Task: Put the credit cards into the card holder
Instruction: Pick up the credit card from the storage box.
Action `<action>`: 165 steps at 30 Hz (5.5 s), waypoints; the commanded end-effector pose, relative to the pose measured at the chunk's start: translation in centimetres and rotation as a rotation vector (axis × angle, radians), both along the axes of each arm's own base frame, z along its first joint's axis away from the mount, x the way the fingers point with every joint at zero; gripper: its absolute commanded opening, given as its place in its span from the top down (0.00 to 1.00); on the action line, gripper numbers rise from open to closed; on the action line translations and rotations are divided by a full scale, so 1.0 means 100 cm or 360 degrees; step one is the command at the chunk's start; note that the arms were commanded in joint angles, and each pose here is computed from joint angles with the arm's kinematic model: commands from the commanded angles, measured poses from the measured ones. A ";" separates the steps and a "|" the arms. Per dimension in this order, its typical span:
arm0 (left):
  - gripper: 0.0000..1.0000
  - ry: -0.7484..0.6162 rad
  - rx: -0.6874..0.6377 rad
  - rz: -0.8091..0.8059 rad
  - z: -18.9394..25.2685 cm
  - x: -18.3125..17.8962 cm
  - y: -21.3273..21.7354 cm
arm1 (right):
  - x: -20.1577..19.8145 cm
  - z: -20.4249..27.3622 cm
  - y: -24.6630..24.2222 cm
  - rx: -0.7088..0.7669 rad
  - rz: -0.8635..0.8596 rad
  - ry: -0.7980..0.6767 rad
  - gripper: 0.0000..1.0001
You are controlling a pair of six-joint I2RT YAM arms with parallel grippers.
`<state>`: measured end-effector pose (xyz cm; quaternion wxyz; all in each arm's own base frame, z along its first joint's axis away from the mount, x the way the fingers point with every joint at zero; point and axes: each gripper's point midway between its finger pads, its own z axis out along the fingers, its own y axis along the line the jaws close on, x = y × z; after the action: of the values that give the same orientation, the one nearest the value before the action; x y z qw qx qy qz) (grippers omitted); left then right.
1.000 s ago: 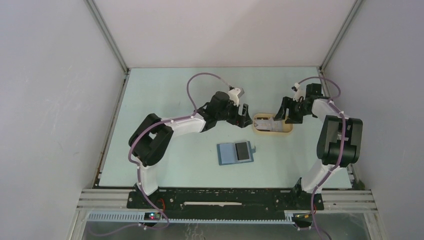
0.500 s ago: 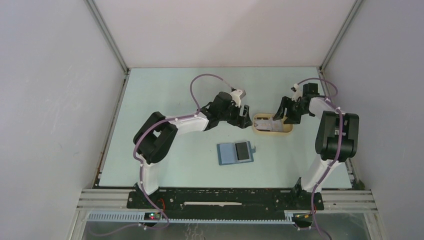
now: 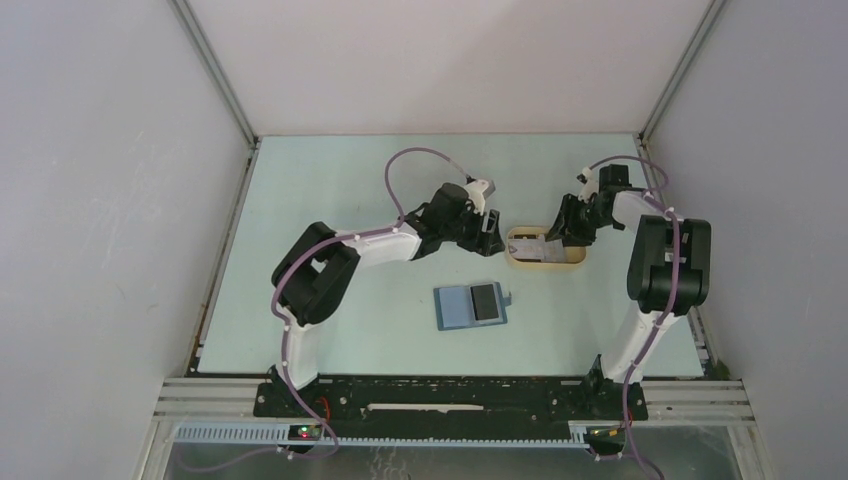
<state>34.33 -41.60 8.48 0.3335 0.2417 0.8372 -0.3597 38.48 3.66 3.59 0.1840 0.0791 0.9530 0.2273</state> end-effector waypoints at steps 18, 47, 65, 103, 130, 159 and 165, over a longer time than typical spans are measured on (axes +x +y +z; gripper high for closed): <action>0.32 -0.0071 -0.0062 -0.0081 0.021 0.001 -0.021 | -0.001 0.032 0.038 0.0289 0.0191 -0.0072 0.56; 0.34 -0.0062 -0.0064 -0.0092 0.020 0.001 -0.022 | -0.015 0.036 0.061 0.0721 0.0256 0.0043 0.51; 0.34 -0.0050 -0.0063 -0.0100 0.018 0.001 -0.023 | -0.018 0.028 0.069 0.0721 0.0282 0.0086 0.49; 0.34 -0.0063 -0.0056 -0.0091 0.019 0.001 -0.020 | -0.016 0.060 0.045 0.0806 0.0261 -0.0052 0.52; 0.34 -0.0064 -0.0064 -0.0101 0.020 -0.001 -0.020 | -0.015 0.058 0.030 0.0806 0.0191 -0.0039 0.54; 0.34 -0.0100 -0.0085 -0.0087 0.026 0.000 -0.016 | -0.010 0.052 0.010 0.0611 0.0115 -0.0069 0.96; 0.34 -0.0127 -0.0121 -0.0081 0.032 -0.001 -0.014 | -0.010 0.056 0.006 0.0572 0.0107 -0.0098 0.96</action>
<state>33.80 -42.52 7.78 0.3213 0.2531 0.8348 -0.3684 36.43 4.79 6.64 0.1461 0.0920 0.8940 0.4134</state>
